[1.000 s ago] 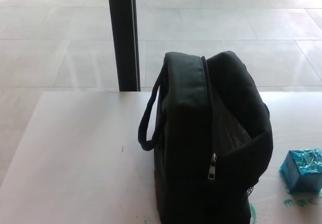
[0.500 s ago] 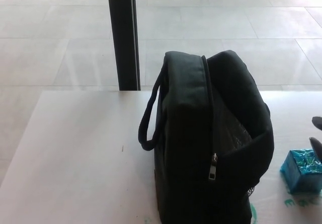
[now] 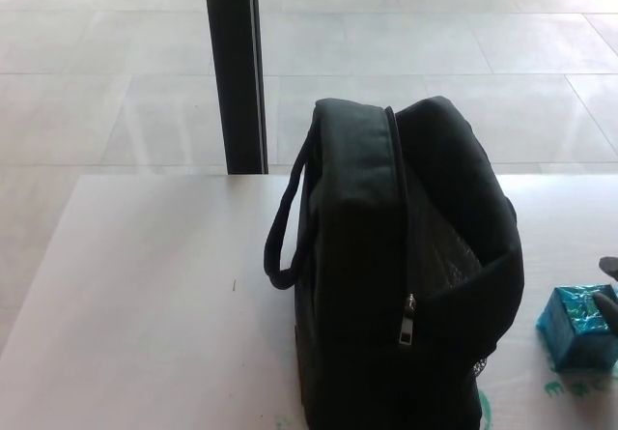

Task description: The robot uses its right hand to pick up the cube kept on the middle of the desk and put it inside the bag next to it

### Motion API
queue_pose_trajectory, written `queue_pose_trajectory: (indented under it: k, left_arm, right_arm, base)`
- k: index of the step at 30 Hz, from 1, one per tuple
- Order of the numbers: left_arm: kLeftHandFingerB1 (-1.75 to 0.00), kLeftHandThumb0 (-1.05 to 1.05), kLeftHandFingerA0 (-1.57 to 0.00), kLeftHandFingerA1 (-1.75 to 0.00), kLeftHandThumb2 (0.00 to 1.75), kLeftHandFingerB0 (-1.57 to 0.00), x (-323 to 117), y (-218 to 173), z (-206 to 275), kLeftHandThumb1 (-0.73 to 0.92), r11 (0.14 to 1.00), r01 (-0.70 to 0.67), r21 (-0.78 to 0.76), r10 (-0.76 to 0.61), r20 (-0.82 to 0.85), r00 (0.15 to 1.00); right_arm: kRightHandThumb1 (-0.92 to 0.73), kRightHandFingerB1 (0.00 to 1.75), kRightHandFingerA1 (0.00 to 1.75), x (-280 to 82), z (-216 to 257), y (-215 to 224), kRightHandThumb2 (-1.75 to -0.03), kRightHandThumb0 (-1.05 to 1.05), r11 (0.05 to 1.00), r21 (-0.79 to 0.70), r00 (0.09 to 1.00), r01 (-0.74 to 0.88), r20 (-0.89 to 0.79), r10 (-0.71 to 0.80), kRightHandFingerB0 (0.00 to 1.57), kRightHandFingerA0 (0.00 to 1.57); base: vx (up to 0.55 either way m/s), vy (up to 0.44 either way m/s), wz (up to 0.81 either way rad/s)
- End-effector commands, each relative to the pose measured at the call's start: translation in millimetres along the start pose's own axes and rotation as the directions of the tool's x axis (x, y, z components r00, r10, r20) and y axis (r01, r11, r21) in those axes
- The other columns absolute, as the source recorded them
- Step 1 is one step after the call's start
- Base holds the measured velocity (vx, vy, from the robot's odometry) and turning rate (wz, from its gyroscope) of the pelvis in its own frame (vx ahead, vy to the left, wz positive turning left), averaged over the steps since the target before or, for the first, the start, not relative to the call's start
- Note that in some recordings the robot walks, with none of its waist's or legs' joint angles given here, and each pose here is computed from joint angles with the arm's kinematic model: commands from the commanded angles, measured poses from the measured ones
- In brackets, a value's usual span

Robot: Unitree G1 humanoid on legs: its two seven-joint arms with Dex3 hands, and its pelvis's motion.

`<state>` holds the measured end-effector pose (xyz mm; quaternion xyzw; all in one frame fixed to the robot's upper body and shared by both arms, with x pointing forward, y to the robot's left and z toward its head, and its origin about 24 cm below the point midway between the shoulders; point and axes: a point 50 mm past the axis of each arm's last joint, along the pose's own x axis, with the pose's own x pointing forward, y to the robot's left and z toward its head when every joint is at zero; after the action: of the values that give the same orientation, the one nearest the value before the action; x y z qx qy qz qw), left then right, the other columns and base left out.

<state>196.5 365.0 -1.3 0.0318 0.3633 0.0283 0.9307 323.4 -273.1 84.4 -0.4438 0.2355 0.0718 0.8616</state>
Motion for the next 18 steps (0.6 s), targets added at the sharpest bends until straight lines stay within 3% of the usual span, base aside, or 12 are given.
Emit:
queue_pose_trajectory:
  k: [1, 5, 6, 7, 8, 12, 16, 17, 18]
  left_arm:
    - [-0.51, -0.65, -0.54, -0.60, 0.55, -0.50, -1.3, 1.5, -0.8, 0.51, 1.000, 0.000, -0.002, 0.000, -0.024, 1.000]
    - [-0.51, -0.67, -0.54, -0.59, 0.54, -0.51, -1.2, 0.5, -0.7, 0.50, 1.000, -0.003, 0.008, 0.003, -0.025, 1.000]
    - [-0.58, -0.65, -0.52, -0.68, 0.85, -0.43, -1.5, 0.8, -0.9, 0.39, 1.000, -0.005, -0.005, 0.005, -0.026, 1.000]
    - [-0.58, -0.65, -0.52, -0.68, 0.85, -0.43, -1.6, 0.8, -0.9, 0.39, 1.000, -0.004, -0.010, 0.004, -0.026, 1.000]
    - [-0.52, -0.64, -0.54, -0.61, 0.55, -0.53, -1.6, 0.8, -1.0, 0.51, 1.000, -0.005, -0.010, 0.005, -0.026, 1.000]
    - [-0.51, -0.69, -0.56, -0.60, 0.56, -0.53, -1.3, 1.2, -1.3, 0.51, 1.000, -0.012, 0.011, 0.012, -0.029, 1.000]
    - [-0.52, -0.67, -0.53, -0.60, 0.55, -0.52, -1.5, 2.3, 0.6, 0.50, 1.000, -0.004, -0.007, 0.004, -0.020, 1.000]
    - [-0.58, -0.64, -0.51, -0.67, 0.86, -0.42, -1.7, 2.1, 0.8, 0.38, 1.000, -0.004, -0.004, 0.004, -0.021, 1.000]
    - [-0.58, -0.64, -0.51, -0.67, 0.86, -0.42, -1.8, 2.0, 0.9, 0.38, 1.000, -0.004, -0.002, 0.004, -0.022, 1.000]
  right_arm:
    - [-0.79, 0.08, 0.16, -0.4, 13.6, 7.0, -1.18, -1.05, 0.999, -0.053, 0.999, 0.011, 0.039, -0.009, 0.00, 0.00]
    - [-0.74, 0.08, 0.18, 0.6, 20.8, 15.6, -1.17, -1.05, 0.997, -0.080, 0.997, 0.003, 0.071, 0.003, 0.00, 0.00]
    - [-0.74, 0.09, 0.16, 0.2, 25.2, 16.6, -1.17, -1.05, 0.997, -0.073, 0.997, 0.004, 0.081, 0.002, 0.00, 0.00]
    - [-0.74, 0.09, 0.16, 0.2, 26.0, 16.6, -1.17, -1.05, 0.997, -0.072, 0.997, 0.005, 0.083, 0.001, 0.00, 0.00]
    - [-0.74, 0.10, 0.15, 0.5, 26.5, 16.7, -1.16, -1.05, 0.998, -0.067, 0.997, 0.007, 0.083, -0.002, 0.00, 0.00]
    - [-0.74, 0.10, 0.14, 1.3, 28.9, 15.8, -1.15, -1.05, 0.999, -0.038, 0.996, 0.009, 0.088, -0.006, 0.00, 0.00]
    - [-0.67, 0.07, 0.20, -1.2, 19.0, 9.7, -1.09, -1.05, 0.992, -0.110, 0.998, -0.063, 0.009, 0.064, 0.00, 0.00]
    - [-0.65, 0.08, 0.17, -1.7, 17.0, 8.9, -1.07, -1.05, 0.988, -0.127, 0.996, -0.084, -0.028, 0.082, 0.00, 0.00]
    - [-0.65, 0.08, 0.17, -2.0, 16.4, 8.6, -1.07, -1.05, 0.987, -0.132, 0.995, -0.094, -0.044, 0.089, 0.00, 0.00]
  base:
    - [0.00, 0.000, 0.00]
    - [0.00, 0.000, 0.00]
    - [0.00, 0.000, 0.00]
    - [0.00, 0.000, 0.00]
    - [0.00, 0.000, 0.00]
    - [0.00, 0.000, 0.00]
    - [0.00, 0.000, 0.00]
    - [0.00, 0.000, 0.00]
    - [0.00, 0.000, 0.00]
